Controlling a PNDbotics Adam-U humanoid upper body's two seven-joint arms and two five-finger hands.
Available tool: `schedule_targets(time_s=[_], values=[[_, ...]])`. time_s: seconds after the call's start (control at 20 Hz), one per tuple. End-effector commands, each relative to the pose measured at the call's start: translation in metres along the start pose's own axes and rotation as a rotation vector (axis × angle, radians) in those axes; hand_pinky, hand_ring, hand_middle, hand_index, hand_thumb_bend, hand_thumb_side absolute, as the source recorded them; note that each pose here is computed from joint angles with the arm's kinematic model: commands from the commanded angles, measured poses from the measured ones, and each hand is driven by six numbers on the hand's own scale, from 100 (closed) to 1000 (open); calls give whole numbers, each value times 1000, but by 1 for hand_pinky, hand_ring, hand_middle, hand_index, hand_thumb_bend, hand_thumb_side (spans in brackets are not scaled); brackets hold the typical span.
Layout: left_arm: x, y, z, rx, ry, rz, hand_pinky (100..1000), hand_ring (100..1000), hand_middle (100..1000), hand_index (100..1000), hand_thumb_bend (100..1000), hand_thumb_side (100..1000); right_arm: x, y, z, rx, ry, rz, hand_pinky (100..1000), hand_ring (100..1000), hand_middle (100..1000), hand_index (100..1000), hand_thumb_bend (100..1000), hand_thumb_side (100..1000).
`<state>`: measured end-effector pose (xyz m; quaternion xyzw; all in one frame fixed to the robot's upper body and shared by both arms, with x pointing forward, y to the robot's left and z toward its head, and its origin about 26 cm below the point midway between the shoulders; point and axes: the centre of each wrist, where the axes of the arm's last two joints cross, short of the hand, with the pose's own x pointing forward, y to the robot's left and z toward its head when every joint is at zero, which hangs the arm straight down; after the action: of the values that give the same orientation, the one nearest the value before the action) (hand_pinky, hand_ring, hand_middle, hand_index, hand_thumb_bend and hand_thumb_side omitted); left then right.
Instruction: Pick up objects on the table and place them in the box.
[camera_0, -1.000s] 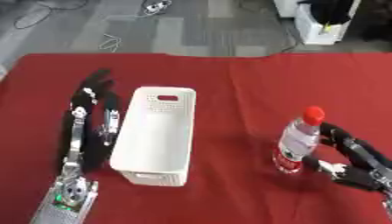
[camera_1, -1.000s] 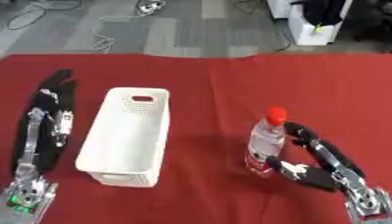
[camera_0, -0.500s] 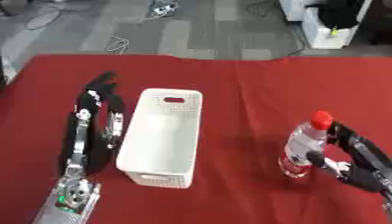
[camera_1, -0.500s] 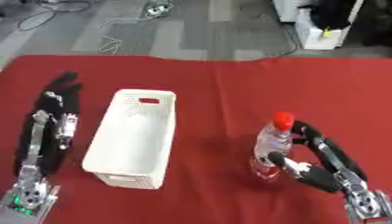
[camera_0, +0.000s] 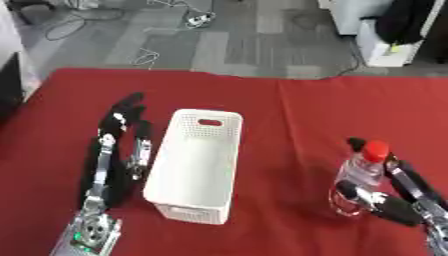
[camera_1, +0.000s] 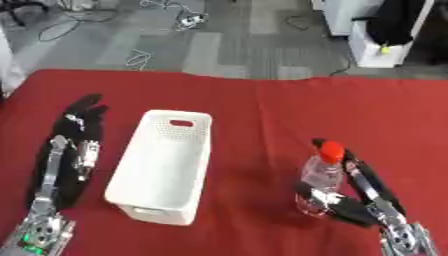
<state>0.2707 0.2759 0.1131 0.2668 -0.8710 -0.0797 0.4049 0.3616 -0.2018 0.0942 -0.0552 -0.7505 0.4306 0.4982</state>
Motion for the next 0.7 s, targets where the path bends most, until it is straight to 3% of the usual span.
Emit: schedule_targets(time_s=[0.05,0.3,0.35,0.4,0.45,0.5,0.55,0.6,0.65,0.7], values=[[5,1,-4,-2,-21,8,834,851,859,941,107,887,7,-3,-6,-13,-28,18,881,946,933,966,714,657],[5,1,-4,-1,-21,11,835,851,859,941,105,888,8,-3,-8,-86,-40,-13,776,863,871,902,695,579],[5,0,-4,-1,-20,12,835,851,859,941,104,888,9,-3,-8,-119,-50,-28,589,683,729,825,678,504],[5,0,-4,0,-20,12,835,851,859,941,104,888,10,-4,-8,-156,-61,-46,613,710,749,835,681,513],[5,0,-4,0,-20,12,836,851,859,940,103,889,10,-3,-8,-190,-74,-66,392,467,539,700,651,408],[5,0,-4,0,-20,12,836,851,859,941,103,889,10,-3,-8,-217,-82,-85,429,502,568,725,655,423],[5,0,-4,0,-20,13,837,851,859,939,102,890,9,-2,-8,-237,-87,-103,273,331,435,599,624,342],[5,0,-4,0,-20,13,837,851,859,939,102,890,9,-1,-9,-258,-96,-125,283,342,443,606,626,347],[5,0,-4,0,-20,14,837,852,859,939,100,890,8,-1,-9,-276,-108,-147,217,261,383,554,603,287],[6,-1,-4,-1,-22,16,837,852,859,939,100,890,8,0,-10,-295,-125,-170,217,261,383,554,603,287]])
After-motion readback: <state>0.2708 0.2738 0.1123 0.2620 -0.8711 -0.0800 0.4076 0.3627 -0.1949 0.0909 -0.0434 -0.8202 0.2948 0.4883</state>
